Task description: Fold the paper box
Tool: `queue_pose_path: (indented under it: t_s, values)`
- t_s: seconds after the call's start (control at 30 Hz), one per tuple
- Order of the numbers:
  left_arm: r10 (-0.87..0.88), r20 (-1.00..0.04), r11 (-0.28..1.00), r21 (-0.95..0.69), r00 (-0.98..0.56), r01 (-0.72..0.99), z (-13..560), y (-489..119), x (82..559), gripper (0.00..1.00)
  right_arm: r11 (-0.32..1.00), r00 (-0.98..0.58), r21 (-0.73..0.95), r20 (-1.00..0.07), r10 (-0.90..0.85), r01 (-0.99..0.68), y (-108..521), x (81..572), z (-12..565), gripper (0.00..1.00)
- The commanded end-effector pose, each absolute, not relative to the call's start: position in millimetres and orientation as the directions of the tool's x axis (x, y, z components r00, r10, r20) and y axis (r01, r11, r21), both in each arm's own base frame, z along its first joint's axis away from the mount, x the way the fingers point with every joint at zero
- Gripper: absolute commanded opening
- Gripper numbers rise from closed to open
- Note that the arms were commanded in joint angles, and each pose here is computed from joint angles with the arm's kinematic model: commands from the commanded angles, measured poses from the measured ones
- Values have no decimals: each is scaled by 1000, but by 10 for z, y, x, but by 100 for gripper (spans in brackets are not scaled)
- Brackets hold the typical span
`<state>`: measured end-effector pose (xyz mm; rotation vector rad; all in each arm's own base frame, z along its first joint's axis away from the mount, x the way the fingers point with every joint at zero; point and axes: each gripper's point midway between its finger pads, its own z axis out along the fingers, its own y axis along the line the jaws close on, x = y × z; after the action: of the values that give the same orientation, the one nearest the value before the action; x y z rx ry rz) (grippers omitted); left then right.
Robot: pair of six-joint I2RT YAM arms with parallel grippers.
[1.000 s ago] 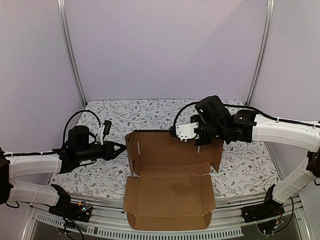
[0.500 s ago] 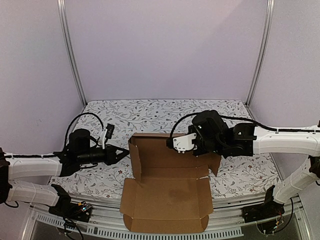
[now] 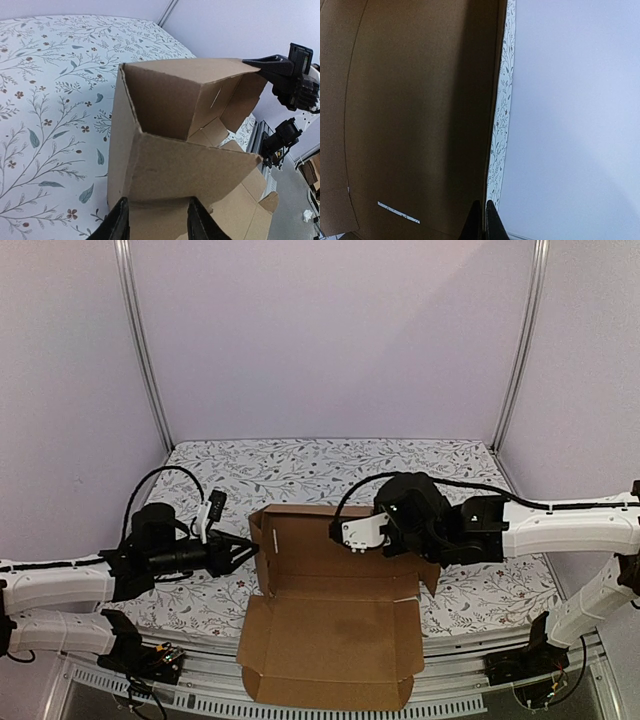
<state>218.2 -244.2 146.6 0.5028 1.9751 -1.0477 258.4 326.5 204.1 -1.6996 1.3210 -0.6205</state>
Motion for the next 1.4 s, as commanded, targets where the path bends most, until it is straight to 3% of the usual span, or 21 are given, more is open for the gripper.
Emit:
queue_pose_path:
  t_s: [0.0,0.37,0.9,1.37]
  values:
    - [5,-822,615,-447,-570,650,1359,-2412,2192,39,-93,315,-854,-87,-945,-513,3270,2517,1910,0]
    - [51,-837,648,-387,-545,656,1351,-2519,2268,42,-99,310,-854,-76,-948,-511,3276,2401,1821,0]
    - [92,-851,678,-327,-517,658,1277,-2593,2338,45,-204,316,-870,60,-947,-448,3325,2220,1643,0]
    - [81,-883,753,-250,-463,608,1306,-2625,2446,49,-191,308,-879,54,-950,-436,3409,2174,1657,0]
